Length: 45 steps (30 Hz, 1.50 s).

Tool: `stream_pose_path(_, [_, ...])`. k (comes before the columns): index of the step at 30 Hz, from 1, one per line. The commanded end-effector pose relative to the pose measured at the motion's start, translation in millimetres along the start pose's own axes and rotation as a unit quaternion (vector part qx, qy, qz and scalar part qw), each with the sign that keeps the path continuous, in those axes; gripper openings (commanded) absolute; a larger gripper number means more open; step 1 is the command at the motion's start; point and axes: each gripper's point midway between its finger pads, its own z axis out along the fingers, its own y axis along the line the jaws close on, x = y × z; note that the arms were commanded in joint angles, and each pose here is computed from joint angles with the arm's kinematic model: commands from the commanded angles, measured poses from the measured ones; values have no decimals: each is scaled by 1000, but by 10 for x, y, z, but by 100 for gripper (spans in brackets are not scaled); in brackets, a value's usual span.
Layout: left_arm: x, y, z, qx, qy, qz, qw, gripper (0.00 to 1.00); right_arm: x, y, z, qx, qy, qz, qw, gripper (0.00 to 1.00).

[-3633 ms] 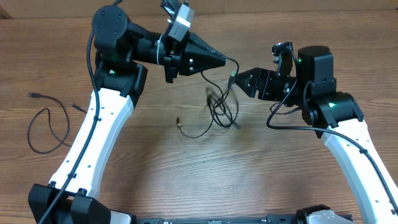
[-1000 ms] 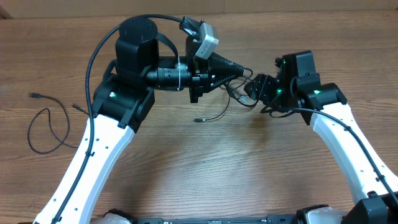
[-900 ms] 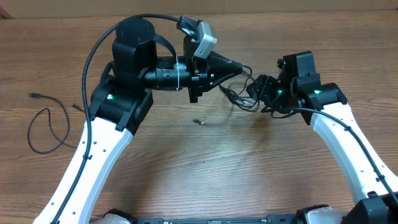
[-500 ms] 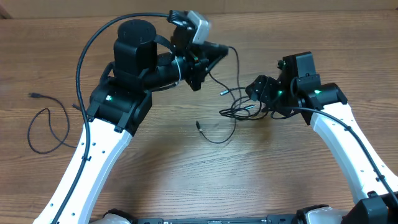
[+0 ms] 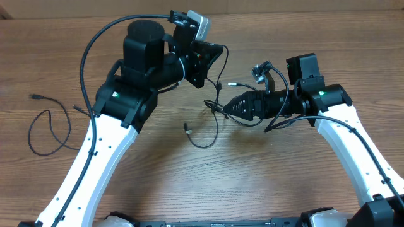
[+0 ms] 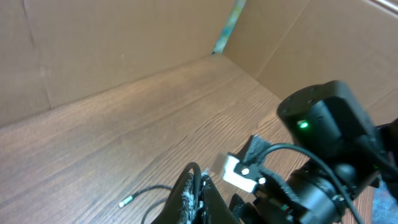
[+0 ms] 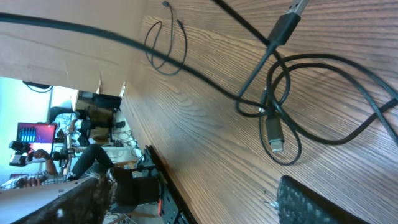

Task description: Untangle cables

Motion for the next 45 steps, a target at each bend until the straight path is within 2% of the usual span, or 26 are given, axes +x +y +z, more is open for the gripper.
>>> stream_pose_path(1, [18,39,26,-2,4,-9,1000,4,-63,19,-23,4,-8,-25,1000,78])
stream_pose_path(4, [19,36,27,-2,5,-10,1000,4,-88,-143,-33,51,-15,-8,999,76])
stream_pose_path(8, [18,35,27,-2,4,-52,999,4,-87,-119,-21,46,-14,-12,999,78])
stream_pose_path(14, [22,35,27,-2,5,-157,988,4,-224,-11,97,48,-32,-74,996,77])
stream_pose_path(21, [33,37,26,-4,7,-269,963,4,-496,273,231,27,-78,-170,982,72])
stream_pose_path(30, [38,-13,25,9,13,-318,948,4,-529,270,388,78,-88,-181,976,65])
stream_pose_path(31, [35,-22,25,12,13,-317,948,4,-527,278,398,79,-88,-183,976,62])
stream_pose_path(33, [34,-19,25,11,13,-317,948,4,-522,286,408,79,-87,-184,976,50])
stream_pose_path(36, [27,22,25,1,7,-316,949,4,-519,285,409,79,-87,-182,976,20])
stream_pose_path(38, [20,50,24,-6,3,-316,949,4,-521,286,408,78,-88,-173,978,9])
stream_pose_path(40, [16,75,24,-12,0,-315,949,4,-519,285,408,78,-88,-172,978,4])
stream_pose_path(45, [-6,228,14,-53,-20,-295,954,4,-475,264,414,79,-79,-163,980,4])
